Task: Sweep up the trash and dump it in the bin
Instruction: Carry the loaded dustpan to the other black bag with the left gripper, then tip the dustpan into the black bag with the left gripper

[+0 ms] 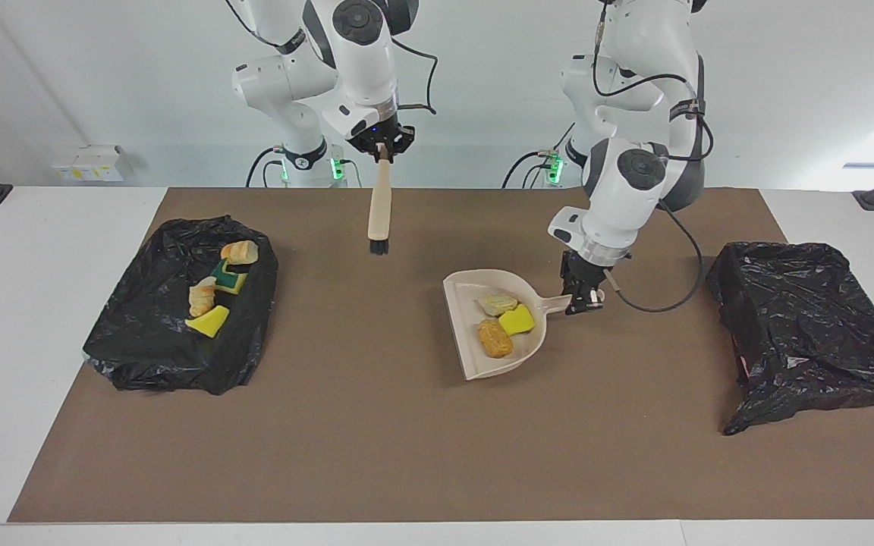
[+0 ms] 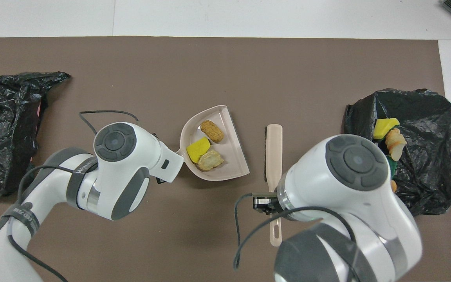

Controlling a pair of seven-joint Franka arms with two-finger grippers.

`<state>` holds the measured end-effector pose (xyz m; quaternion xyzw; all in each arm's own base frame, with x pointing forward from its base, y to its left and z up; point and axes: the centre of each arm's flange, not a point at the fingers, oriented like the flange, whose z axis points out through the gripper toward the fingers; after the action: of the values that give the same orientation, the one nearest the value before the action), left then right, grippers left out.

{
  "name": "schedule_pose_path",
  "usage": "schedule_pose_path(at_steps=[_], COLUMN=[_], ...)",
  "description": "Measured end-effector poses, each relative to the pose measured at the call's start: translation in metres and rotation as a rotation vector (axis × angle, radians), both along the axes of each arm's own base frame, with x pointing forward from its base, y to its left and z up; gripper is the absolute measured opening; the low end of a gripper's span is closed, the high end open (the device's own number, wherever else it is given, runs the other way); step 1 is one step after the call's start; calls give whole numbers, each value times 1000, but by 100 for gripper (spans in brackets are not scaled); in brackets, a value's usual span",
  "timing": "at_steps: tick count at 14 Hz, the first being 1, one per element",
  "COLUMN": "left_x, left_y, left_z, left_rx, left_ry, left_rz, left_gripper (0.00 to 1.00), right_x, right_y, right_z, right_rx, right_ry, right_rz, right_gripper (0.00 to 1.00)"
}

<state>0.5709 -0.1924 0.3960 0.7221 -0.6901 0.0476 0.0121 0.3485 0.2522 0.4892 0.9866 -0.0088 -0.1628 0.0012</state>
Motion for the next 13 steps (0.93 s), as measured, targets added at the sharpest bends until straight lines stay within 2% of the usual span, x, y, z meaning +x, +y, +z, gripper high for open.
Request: schedule_pose_path(at_steps=[1, 4, 7, 9, 13], left_x=[11, 37, 48, 53, 59], left_y=[12, 52, 87, 114, 187], left_z=[7, 30, 50, 67, 88], left_rx=[3, 9, 8, 8, 18], left_ry=[4, 18, 41, 49, 47], left_rz=[-23, -63, -63, -67, -74], left_gripper=[33, 33, 33, 33, 33], right_x=[-5, -12, -8, -9, -20], right_y=[4, 33, 51, 70, 108], right_z=[-14, -46, -66, -81, -114], right_rx=[10, 64, 87, 95, 86], right_ry=[12, -1, -3, -25, -29], right_rz=[10, 29, 31, 22, 23], right_gripper=[27, 27, 27, 27, 27])
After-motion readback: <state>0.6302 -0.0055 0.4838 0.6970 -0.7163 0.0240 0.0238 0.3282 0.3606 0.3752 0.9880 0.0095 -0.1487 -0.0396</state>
